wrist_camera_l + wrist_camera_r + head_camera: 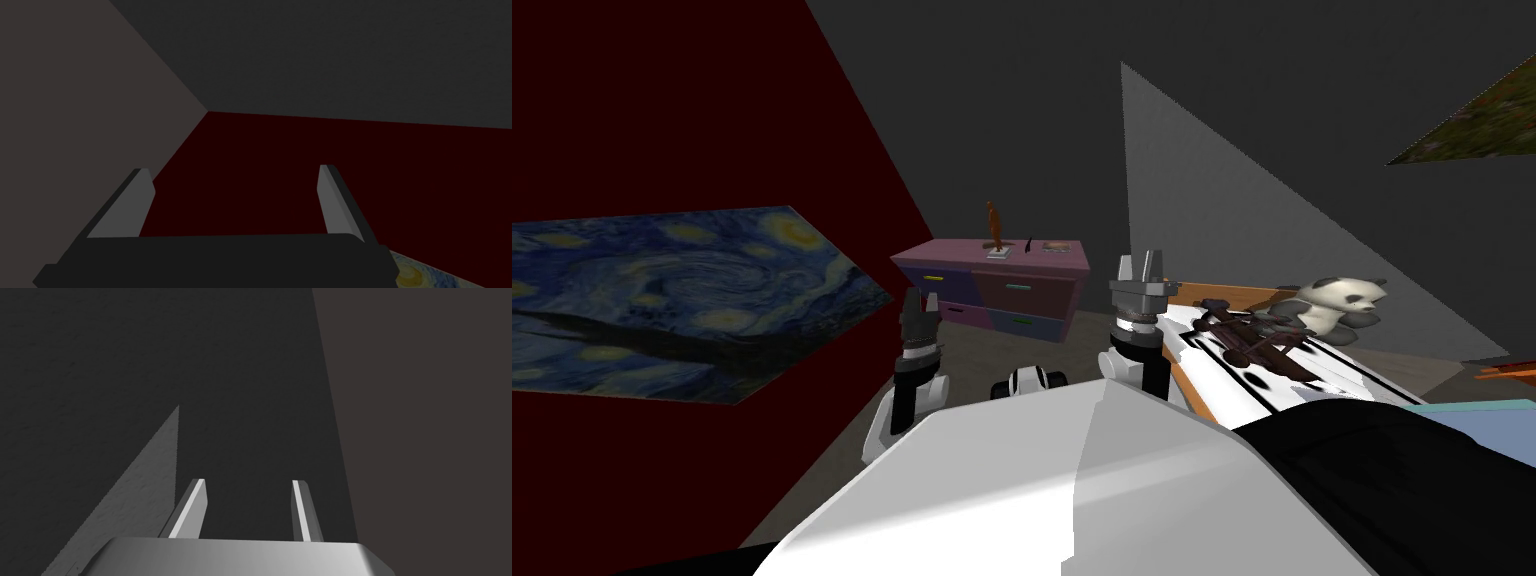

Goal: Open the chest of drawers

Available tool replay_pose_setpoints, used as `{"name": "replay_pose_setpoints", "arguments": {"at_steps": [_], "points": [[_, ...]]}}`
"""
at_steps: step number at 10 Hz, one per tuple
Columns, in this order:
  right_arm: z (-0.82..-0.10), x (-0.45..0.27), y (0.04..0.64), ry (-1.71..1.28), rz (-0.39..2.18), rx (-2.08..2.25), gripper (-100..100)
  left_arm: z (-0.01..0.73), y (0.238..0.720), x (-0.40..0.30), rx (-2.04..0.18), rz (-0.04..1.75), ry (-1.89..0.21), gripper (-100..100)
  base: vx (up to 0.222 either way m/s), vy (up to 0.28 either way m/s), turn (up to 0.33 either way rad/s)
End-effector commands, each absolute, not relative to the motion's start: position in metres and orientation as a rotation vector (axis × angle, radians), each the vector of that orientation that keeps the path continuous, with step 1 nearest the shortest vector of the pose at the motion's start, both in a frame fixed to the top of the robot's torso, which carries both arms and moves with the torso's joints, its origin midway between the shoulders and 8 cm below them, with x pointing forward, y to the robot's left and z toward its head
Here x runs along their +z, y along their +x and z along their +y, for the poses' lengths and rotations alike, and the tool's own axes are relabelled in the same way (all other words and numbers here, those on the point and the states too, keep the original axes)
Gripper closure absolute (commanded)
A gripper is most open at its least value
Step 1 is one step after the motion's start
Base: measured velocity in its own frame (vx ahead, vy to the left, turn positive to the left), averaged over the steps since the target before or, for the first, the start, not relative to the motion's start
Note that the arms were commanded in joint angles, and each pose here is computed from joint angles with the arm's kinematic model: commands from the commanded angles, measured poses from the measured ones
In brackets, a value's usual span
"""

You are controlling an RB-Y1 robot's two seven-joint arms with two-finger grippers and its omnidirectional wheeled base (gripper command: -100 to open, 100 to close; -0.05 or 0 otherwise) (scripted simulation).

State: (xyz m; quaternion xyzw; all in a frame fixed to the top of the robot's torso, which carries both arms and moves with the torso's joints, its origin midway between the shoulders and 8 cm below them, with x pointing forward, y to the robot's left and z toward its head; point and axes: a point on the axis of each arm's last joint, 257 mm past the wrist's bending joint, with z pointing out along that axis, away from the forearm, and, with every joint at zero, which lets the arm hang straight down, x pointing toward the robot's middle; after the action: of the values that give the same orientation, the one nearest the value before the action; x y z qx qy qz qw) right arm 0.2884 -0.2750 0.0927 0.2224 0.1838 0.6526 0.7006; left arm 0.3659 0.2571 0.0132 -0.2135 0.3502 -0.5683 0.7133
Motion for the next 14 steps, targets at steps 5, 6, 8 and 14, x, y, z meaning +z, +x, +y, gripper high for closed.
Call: {"name": "replay_pose_setpoints", "arguments": {"at_steps": [5,6,8,14], "points": [[-0.275,0.093,0.288,0.495,0.409,1.453,0,0.254,0.411,-0.055,-1.207,0.931,-0.556,-100,0.067,-0.025,-0.055],[-0.275,0.093,0.288,0.495,0.409,1.453,0,0.253,0.417,-0.066,-1.199,0.954,-0.569,-100,0.066,-0.025,-0.067],[-0.275,0.093,0.288,0.495,0.409,1.453,0,0.251,0.428,-0.087,-1.182,1.000,-0.593,-100,0.067,-0.029,-0.052],[-0.275,0.093,0.288,0.495,0.409,1.453,0,0.239,0.456,-0.153,-1.136,1.131,-0.674,-100,0.071,-0.023,-0.060]]}}
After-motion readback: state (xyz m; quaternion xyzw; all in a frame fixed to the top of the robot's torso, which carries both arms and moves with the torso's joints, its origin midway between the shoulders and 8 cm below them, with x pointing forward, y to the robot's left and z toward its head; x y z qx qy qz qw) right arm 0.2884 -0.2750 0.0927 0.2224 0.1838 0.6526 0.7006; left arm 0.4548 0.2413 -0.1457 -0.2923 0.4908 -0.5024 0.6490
